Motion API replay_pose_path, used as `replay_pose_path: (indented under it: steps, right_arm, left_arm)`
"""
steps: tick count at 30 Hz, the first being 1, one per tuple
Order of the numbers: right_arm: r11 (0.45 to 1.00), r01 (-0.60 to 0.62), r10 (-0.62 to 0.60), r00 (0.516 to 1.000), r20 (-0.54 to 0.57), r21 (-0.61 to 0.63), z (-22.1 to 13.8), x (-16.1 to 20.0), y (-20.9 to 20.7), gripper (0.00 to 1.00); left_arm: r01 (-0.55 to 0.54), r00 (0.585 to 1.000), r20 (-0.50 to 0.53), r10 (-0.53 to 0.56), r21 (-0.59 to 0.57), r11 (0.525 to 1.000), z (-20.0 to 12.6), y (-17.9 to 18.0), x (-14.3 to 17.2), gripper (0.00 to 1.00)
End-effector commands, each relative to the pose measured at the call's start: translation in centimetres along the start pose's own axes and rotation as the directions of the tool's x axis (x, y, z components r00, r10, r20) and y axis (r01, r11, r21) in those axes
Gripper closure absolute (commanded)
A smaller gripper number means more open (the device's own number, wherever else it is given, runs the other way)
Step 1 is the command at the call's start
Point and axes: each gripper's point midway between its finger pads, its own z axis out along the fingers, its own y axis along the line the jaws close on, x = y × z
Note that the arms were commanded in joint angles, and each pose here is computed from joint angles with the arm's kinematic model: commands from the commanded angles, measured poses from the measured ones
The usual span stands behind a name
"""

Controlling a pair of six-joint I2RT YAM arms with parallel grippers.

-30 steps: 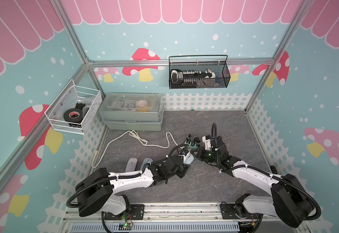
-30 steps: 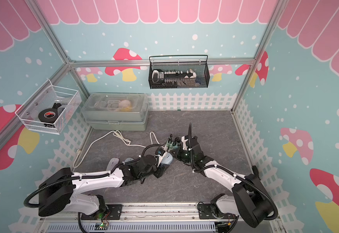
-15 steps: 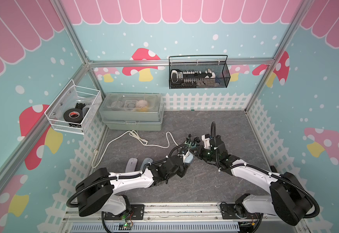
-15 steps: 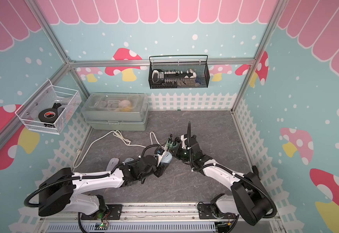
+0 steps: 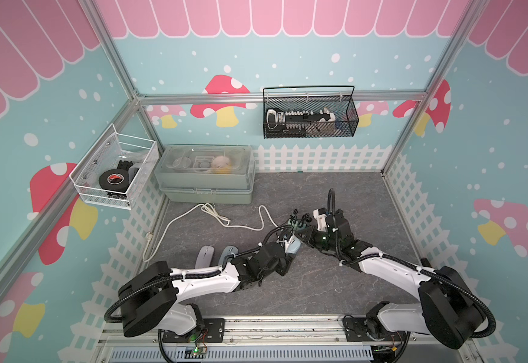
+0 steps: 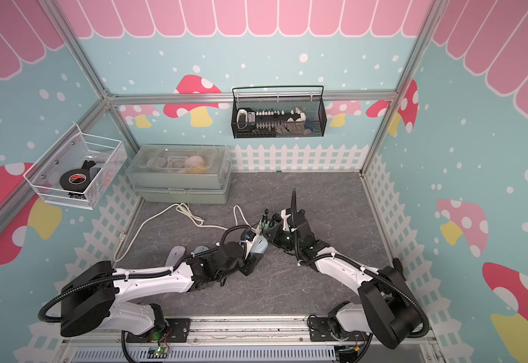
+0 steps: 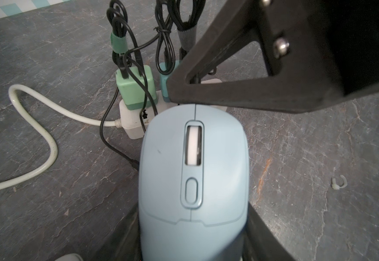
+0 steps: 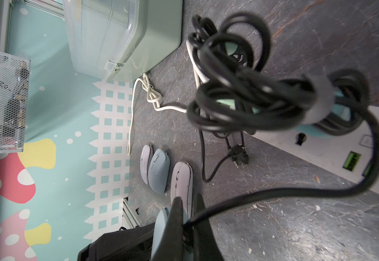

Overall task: Unplug the wireless mouse
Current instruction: Remove the power cord from the mouse.

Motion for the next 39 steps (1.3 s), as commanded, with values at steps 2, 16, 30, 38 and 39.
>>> replay_pose_path:
  steps: [2,16,30,38,39]
  right_arm:
    - [1.0,0.021,-0.019,0.996,0.089,-0.018,-0.1,-2.7,1.1,1.0]
    - [1.0,0.014,-0.014,0.999,0.029,0.023,0.7,-1.7,-0.4,1.0]
    - [1.0,0.007,-0.007,1.0,0.008,0.011,1.1,-1.7,-0.6,0.92]
    - [1.0,0.017,-0.018,1.0,0.019,0.009,0.8,-2.6,-0.5,0.94]
    - [1.0,0.019,-0.019,1.0,0.017,0.009,0.8,-2.6,-0.5,0.94]
  left_arm:
    - [-0.026,0.997,-0.067,0.027,0.003,1.0,0.2,-0.2,2.2,0.51]
    - [-0.056,0.993,-0.108,0.054,-0.01,0.998,0.0,0.1,3.0,0.51]
    - [-0.075,0.992,-0.106,0.071,-0.038,0.996,-0.8,0.8,2.9,0.5]
    - [-0.066,0.993,-0.1,0.06,-0.058,0.996,-1.7,1.5,3.3,0.5]
    - [-0.065,0.993,-0.102,0.059,-0.058,0.996,-1.7,1.5,3.3,0.5]
